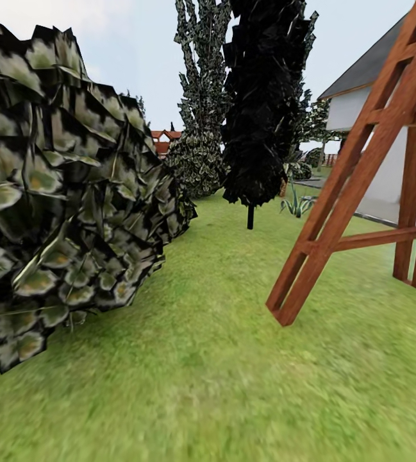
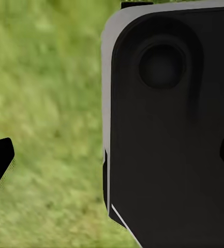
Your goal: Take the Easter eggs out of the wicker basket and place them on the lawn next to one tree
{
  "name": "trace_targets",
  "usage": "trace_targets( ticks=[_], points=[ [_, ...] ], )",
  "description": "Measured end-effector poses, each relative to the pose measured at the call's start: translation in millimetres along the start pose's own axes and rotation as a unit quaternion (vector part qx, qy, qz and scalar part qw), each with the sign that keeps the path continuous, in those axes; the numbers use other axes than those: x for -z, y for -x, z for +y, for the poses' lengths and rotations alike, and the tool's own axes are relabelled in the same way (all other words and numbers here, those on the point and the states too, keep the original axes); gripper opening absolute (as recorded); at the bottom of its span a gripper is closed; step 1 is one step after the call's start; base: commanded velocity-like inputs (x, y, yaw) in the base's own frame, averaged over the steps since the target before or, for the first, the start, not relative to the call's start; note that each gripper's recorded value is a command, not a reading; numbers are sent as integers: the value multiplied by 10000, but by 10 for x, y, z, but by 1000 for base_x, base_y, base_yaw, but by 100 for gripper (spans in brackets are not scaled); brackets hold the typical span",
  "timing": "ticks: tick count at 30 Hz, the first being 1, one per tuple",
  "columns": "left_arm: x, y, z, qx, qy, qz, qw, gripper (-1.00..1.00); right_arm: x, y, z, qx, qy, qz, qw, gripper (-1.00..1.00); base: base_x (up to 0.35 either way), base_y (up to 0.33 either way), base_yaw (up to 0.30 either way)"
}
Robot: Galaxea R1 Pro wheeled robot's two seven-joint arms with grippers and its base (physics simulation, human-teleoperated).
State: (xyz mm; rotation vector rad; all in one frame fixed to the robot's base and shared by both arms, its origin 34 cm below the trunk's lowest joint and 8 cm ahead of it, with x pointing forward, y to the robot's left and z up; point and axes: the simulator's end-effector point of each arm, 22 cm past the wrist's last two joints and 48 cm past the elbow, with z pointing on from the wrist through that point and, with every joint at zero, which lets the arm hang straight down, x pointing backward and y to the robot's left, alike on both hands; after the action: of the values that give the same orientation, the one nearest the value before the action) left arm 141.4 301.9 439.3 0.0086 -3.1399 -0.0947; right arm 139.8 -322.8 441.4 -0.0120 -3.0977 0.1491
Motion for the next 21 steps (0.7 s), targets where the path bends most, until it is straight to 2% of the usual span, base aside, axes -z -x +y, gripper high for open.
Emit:
trace_targets(
  ticks=[21],
  points=[
    [0, 0, 0, 0, 0, 0, 10000, 100, 0, 0, 0, -5, 0, 0, 10000, 100, 333, 0, 0]
  ],
)
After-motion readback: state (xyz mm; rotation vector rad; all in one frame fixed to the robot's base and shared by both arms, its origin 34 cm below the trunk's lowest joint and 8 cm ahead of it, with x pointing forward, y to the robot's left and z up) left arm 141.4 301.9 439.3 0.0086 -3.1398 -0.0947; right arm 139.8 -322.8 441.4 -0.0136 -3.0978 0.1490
